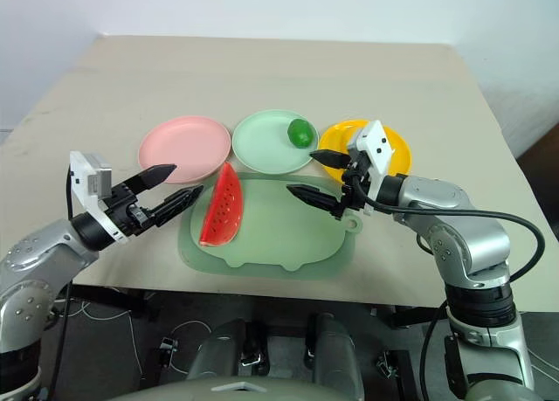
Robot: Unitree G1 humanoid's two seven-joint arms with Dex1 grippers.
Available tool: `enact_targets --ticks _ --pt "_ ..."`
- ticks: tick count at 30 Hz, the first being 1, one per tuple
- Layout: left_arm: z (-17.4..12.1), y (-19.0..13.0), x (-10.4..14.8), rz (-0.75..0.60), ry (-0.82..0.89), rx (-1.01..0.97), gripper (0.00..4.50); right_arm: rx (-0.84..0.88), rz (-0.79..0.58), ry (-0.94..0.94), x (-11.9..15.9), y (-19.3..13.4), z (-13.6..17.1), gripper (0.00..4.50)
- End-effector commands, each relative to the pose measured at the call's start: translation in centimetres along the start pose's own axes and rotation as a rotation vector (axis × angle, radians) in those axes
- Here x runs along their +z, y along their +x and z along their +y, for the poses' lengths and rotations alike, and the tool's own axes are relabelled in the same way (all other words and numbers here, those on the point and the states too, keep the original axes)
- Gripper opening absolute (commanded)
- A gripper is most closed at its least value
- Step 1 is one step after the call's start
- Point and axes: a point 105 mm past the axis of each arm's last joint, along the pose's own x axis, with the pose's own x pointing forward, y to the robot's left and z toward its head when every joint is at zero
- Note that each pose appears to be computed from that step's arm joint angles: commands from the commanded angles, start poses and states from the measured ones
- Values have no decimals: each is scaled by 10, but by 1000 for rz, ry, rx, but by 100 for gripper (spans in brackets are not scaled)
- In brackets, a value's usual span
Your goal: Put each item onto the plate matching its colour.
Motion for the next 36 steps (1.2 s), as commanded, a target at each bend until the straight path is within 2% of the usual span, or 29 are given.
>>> enact_targets --ticks 1,7,21,26,36 --pt "-13 3 1 72 35 2 450 4 -31 -42 8 -1 4 448" --pt "-9 11 -15 227 32 115 450 -5 -37 -42 9 2 2 448" --pt "-15 31 -19 287 17 93 450 -39 -37 -33 7 1 -1 448" --pt "-14 35 -34 409 -2 111 450 -61 -36 -33 7 1 -5 448" --pt "-4 41 -41 482 -30 220 450 -94 -32 -53 10 -1 -11 448"
